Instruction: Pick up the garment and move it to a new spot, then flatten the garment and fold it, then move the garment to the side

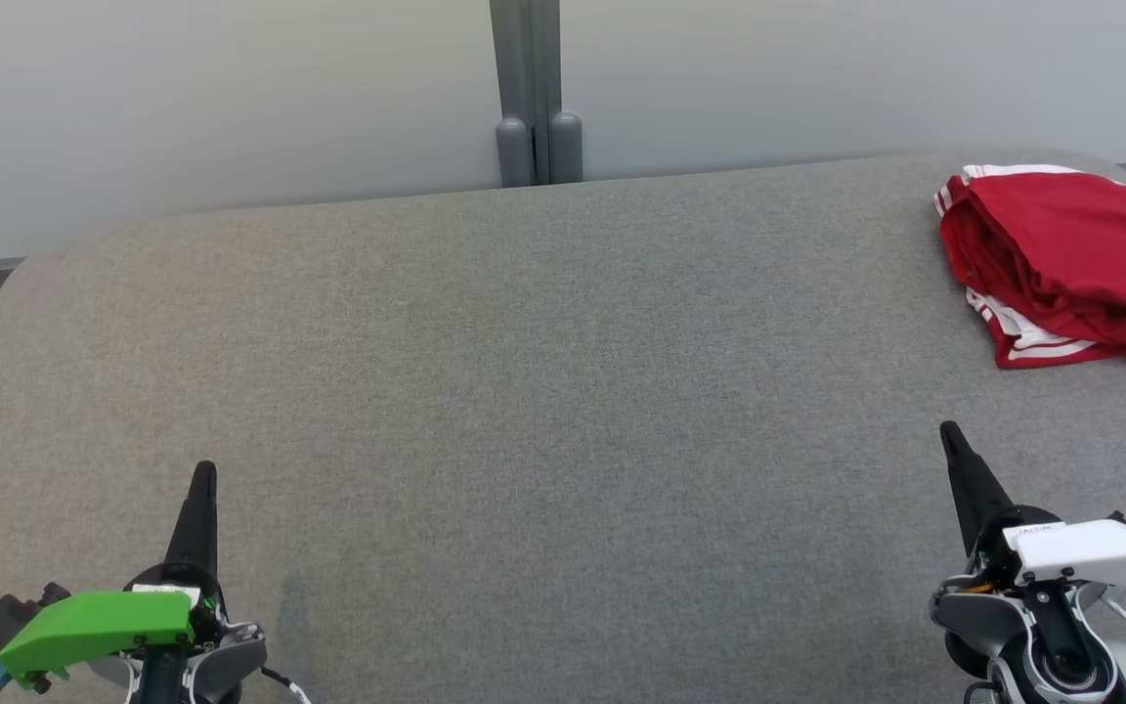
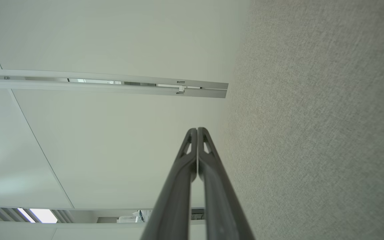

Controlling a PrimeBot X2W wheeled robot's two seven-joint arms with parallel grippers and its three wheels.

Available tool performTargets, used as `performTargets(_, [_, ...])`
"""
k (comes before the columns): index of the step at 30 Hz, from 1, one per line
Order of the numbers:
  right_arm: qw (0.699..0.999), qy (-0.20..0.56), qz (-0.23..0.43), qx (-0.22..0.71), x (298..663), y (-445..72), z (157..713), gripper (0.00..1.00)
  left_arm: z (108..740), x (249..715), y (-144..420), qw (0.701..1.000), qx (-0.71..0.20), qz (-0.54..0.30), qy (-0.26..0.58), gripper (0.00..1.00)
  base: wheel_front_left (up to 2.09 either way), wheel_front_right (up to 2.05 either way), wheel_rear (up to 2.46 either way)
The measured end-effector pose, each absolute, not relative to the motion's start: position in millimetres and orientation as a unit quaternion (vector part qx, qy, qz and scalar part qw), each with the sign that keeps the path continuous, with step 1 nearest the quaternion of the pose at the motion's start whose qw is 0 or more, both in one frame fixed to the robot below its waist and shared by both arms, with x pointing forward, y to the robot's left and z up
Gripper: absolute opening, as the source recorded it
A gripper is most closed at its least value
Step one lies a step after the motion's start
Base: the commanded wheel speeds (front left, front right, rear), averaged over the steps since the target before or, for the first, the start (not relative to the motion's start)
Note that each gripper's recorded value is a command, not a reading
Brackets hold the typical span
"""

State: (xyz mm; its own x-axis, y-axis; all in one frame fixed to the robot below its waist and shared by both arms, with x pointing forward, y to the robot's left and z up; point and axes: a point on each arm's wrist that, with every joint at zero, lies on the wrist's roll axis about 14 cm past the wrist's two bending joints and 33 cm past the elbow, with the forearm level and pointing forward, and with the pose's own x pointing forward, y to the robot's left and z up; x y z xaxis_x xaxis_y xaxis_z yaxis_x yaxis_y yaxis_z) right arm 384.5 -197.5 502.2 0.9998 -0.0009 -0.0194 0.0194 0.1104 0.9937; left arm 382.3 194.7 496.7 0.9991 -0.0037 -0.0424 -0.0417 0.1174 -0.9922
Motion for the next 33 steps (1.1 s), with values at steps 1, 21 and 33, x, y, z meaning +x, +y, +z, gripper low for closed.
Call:
performTargets(1, [0.743, 0.008, -0.006, 0.669, 384.6, -197.4, 502.2, 0.00, 497.1, 382.6, 194.8, 0.745, -0.667, 0.011, 0.017, 0.00, 0.00, 0.00, 0.00])
performTargets(21, [0.706, 0.003, -0.002, 0.708, 388.0, -200.1, 505.3, 0.00, 503.4, 387.1, 199.2, 0.706, -0.708, 0.004, 0.006, 0.00, 0.00, 0.00, 0.00])
performTargets(33, [0.705, 0.002, -0.002, 0.709, 388.0, -200.2, 505.3, 0.00, 503.4, 387.1, 199.7, 0.705, -0.709, 0.004, 0.005, 0.00, 0.00, 0.00, 0.00])
